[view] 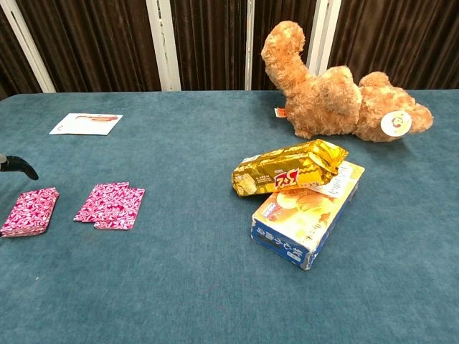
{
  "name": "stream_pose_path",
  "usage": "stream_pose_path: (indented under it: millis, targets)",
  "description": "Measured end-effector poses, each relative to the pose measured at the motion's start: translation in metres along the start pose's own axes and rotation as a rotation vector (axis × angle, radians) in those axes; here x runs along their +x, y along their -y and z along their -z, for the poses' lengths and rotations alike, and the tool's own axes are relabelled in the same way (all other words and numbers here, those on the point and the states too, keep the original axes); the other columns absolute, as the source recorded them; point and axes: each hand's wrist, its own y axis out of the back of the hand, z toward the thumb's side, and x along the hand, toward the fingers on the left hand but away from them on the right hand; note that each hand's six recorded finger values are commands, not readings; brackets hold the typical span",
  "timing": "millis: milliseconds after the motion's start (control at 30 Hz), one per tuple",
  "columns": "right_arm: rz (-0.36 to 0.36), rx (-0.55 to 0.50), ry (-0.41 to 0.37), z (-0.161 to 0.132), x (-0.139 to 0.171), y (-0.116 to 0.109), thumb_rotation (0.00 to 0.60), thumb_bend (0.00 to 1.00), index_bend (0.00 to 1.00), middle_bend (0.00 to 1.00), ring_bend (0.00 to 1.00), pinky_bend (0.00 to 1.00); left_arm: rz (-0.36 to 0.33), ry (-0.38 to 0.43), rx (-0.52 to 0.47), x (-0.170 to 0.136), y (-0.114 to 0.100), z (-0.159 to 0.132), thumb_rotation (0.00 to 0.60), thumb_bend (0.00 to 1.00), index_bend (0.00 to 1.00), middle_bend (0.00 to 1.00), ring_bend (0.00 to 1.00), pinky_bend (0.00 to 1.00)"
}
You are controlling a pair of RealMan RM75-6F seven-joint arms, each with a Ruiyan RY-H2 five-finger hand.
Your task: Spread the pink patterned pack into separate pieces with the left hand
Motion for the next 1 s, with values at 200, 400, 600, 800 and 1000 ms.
stream_pose_path:
  millis: [200, 400, 600, 800, 1000]
  targets:
    - [-0.001, 0.0, 0.0, 0.0, 0.0, 0.0, 0.6, 0.36, 0.0, 0.0, 0.0, 0.05, 0.011, 0.009, 0.011, 0.001, 0.006, -0.007, 0.6, 0.21, 0.17, 0.0, 0.0, 0.0]
    - [-0.002, -0.001, 0.001, 0.0, 0.0, 0.0, 0.6, 0.36, 0.0, 0.0, 0.0, 0.05, -0.002, 0.011, 0.008, 0.002, 0.003, -0.011, 0.6, 0.21, 0.17, 0.0, 0.0, 0.0]
    - [-0.003, 0.0, -0.001, 0.0, 0.0, 0.001, 0.6, 0.36, 0.0, 0.0, 0.0, 0.05, 0.005, 0.003, 0.003, 0.004, 0.006, -0.013, 0.6, 0.32, 0.27, 0.0, 0.0, 0.0]
    - [-0.002, -0.001, -0.001, 0.0, 0.0, 0.0, 0.6, 0.36, 0.0, 0.0, 0.0, 0.05, -0.007, 0.013, -0.019, 0.005, 0.007, -0.019, 0.6, 0.46, 0.46, 0.0, 0.0, 0.0]
    - [0.0, -0.001, -0.002, 0.0, 0.0, 0.0, 0.6, 0.36, 0.0, 0.0, 0.0, 0.05, -0.033, 0.034, -0.039, 0.003, 0.003, -0.024, 0.6, 0.47, 0.49, 0.0, 0.0, 0.0]
